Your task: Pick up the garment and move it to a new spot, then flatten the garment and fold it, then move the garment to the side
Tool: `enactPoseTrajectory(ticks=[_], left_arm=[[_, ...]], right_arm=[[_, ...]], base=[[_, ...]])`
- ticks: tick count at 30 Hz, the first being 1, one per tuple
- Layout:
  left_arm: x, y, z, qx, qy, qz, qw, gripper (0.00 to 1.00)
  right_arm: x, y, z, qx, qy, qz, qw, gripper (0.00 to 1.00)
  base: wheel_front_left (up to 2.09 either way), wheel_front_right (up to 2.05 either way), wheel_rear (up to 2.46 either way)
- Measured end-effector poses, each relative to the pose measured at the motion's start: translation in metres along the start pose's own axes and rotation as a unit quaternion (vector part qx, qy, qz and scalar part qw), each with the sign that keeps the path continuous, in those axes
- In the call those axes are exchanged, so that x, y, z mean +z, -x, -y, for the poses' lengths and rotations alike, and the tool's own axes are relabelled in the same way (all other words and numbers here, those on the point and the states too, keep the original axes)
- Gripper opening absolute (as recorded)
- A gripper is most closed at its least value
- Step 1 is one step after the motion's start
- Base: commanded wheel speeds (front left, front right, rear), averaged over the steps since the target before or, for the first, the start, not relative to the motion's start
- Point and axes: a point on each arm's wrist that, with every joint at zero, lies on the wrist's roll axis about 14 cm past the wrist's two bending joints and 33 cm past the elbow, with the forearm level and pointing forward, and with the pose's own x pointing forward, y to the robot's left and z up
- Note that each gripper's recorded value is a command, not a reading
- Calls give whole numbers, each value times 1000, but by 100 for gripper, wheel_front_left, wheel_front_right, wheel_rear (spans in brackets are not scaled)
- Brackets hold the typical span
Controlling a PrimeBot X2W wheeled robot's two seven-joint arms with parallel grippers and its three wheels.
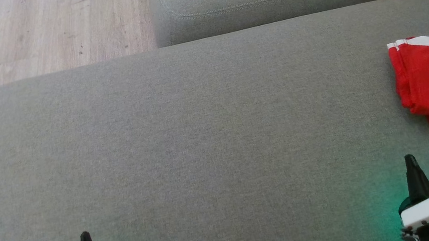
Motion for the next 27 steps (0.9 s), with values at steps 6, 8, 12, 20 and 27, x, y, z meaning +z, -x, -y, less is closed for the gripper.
enactPoseTrajectory(ticks=[6, 8, 12, 20, 27], left_arm=[[1, -1, 1, -1, 35, -2, 999, 0], [3, -3, 3, -3, 45, 1, 999, 0], [7, -5, 7, -9, 68, 2, 998, 0], [13, -8, 9, -15, 115, 6, 993, 0], [18, -11, 16, -28, 154, 6, 988, 0]], right_arm=[[3, -1, -1, 0, -38, 3, 999, 0], [6, -3, -3, 2, -50, 7, 999, 0], [10, -5, -6, 6, -74, 10, 997, 0], [14, -5, -6, 7, -124, 12, 992, 0], [21, -9, -11, 16, -168, 18, 986, 0]], base=[[0, 0, 0], [0, 0, 0], [0, 0, 0], [0, 0, 0], [0, 0, 0]])
